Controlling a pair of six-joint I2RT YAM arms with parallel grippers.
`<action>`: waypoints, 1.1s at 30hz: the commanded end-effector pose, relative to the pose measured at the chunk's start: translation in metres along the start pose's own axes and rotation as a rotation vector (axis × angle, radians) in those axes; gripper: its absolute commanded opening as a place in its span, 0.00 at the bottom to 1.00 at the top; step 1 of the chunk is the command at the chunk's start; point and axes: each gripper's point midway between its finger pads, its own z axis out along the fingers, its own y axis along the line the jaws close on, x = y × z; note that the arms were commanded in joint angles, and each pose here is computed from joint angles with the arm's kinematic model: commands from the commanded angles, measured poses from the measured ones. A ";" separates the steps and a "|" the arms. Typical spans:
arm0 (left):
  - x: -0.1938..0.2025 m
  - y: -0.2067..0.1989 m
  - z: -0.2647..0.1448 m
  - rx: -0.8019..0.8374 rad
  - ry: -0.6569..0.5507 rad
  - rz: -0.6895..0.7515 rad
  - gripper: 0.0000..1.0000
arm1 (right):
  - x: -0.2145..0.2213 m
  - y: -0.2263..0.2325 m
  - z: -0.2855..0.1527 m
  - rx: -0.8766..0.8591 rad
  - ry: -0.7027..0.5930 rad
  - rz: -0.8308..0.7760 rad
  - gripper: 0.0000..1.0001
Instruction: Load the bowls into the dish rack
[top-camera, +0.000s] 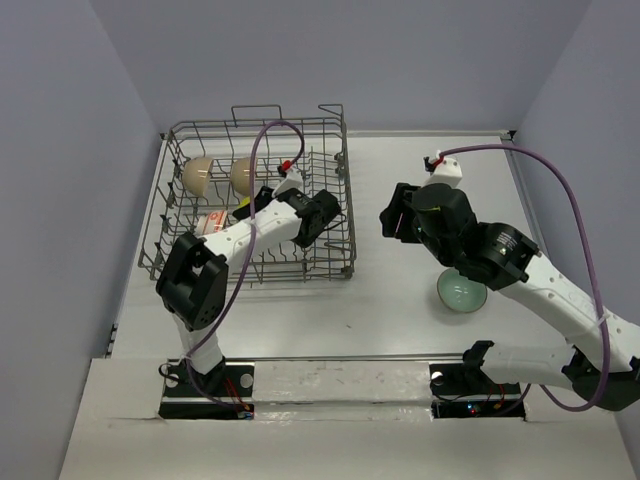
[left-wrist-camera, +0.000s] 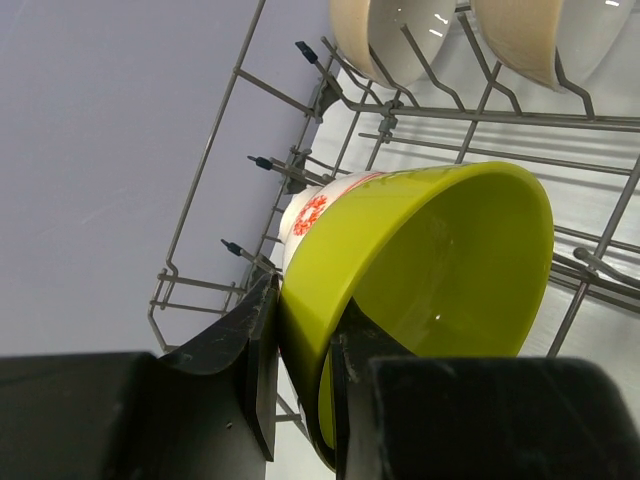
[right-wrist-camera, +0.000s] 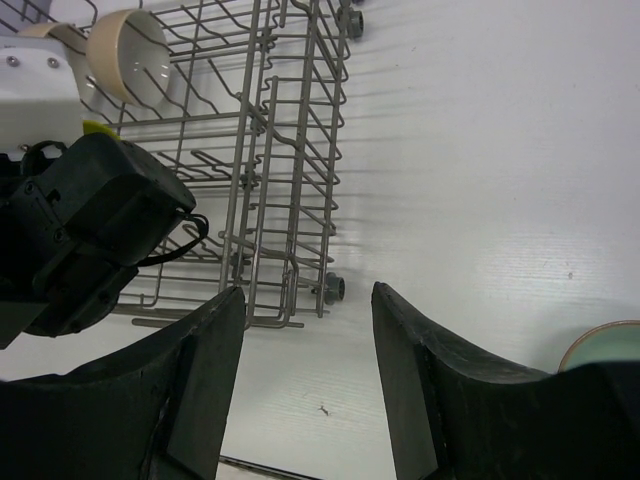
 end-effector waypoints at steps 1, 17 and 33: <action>-0.010 -0.003 -0.006 -0.010 -0.034 -0.006 0.00 | -0.012 -0.004 -0.007 0.007 -0.051 0.031 0.59; -0.002 -0.041 -0.014 0.104 0.000 0.027 0.29 | -0.013 -0.013 -0.013 0.025 -0.061 0.022 0.61; 0.000 -0.042 -0.027 0.202 0.006 0.000 0.61 | -0.011 -0.010 -0.008 0.024 -0.049 0.011 0.61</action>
